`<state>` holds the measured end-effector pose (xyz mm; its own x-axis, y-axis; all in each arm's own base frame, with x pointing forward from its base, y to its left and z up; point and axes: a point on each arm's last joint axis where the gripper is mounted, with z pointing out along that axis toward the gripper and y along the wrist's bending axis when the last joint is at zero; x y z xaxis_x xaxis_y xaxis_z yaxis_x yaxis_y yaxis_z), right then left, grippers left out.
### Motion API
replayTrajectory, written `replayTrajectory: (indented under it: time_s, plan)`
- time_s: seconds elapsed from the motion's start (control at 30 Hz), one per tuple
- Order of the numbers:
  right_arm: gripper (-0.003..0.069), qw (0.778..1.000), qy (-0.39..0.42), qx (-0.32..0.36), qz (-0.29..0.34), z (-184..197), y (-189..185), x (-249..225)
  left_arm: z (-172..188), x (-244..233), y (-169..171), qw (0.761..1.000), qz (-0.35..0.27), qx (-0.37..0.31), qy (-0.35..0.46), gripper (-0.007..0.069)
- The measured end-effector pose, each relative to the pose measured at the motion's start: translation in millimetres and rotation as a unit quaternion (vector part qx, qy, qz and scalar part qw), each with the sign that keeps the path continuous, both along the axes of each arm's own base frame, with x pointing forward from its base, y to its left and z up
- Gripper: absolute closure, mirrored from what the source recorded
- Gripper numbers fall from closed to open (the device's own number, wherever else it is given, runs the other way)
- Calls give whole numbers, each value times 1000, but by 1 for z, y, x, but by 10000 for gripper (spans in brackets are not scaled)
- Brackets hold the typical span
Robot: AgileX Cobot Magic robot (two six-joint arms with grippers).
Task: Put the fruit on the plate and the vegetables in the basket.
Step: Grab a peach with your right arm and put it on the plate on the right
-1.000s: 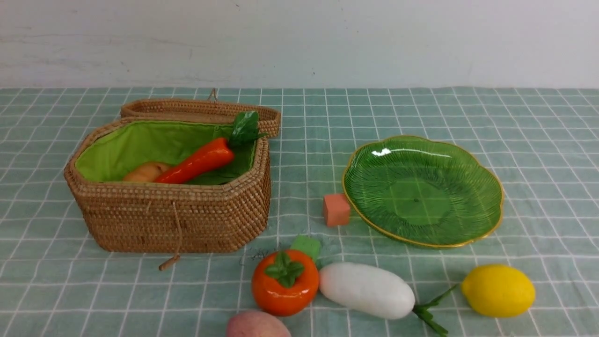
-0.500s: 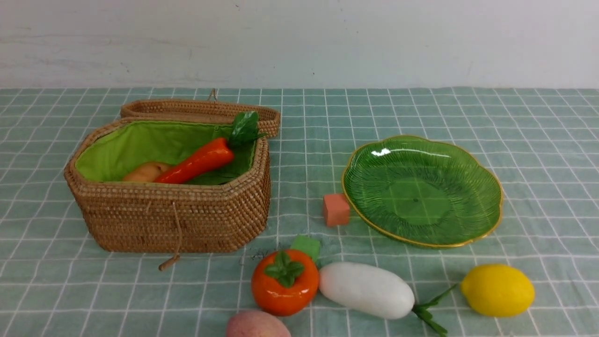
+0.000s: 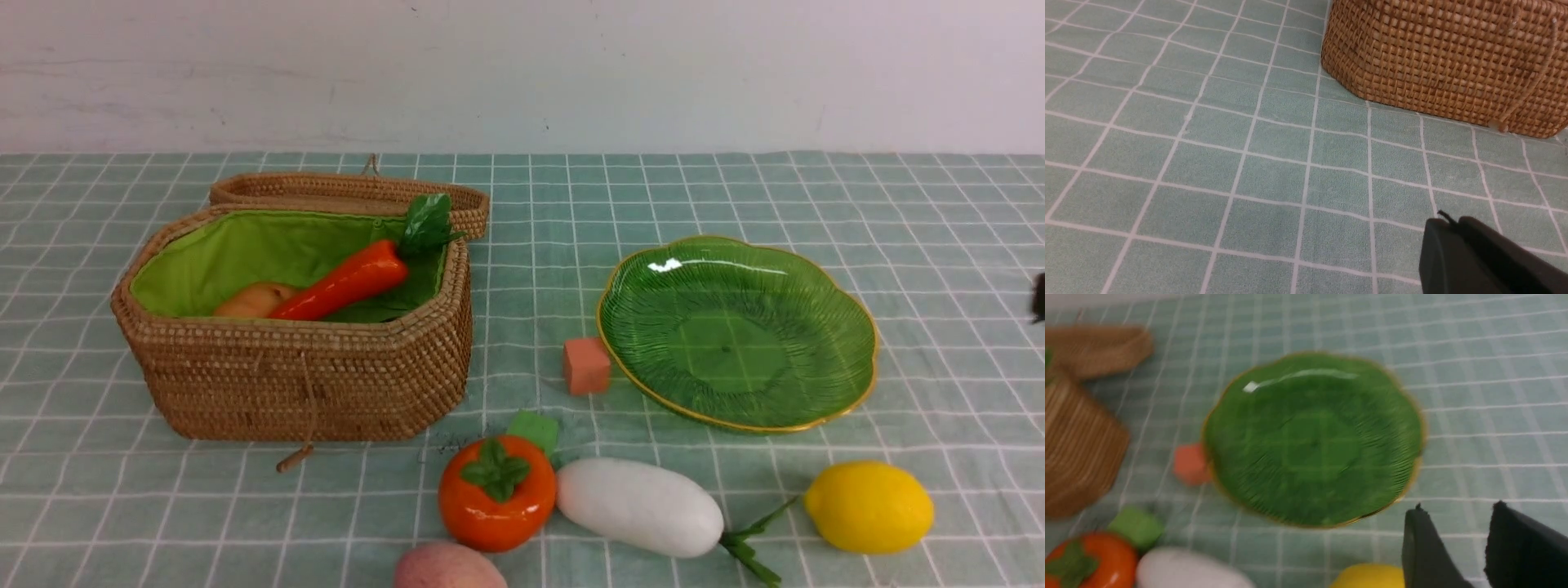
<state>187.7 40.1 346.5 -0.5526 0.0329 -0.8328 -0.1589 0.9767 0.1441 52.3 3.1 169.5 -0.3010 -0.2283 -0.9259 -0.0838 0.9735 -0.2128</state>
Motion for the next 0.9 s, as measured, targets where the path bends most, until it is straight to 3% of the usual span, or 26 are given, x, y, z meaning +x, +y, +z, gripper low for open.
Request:
replayTrajectory:
  time_s: [0.1, 0.23, 0.37, 0.5, 0.53, 0.6, 0.9]
  plan:
    - [417, 989, 34, -20, 142, -1, 52, 11, 0, 0, 0, 1000, 0, 0, 0, 604]
    - [394, 967, 72, -41, 242, -3, 105, 18, 0, 0, 0, 1000, 0, 0, 0, 604]
    - [267, 931, 120, -69, 339, -12, 174, 22, 0, 0, 0, 1000, 0, 0, 0, 604]
    - [160, 913, 133, -79, 378, -17, 209, 22, 0, 0, 0, 1000, 0, 0, 0, 604]
    - [84, 907, 140, -79, 390, -21, 226, 22, 0, 0, 0, 1000, 0, 0, 0, 604]
    - [11, 900, 154, -76, 400, -29, 248, 21, 0, 0, 0, 1000, 0, 0, 0, 604]
    - [-15, 894, 222, -87, 378, -77, 284, 36, 0, 0, 0, 1000, 0, 0, 0, 597]
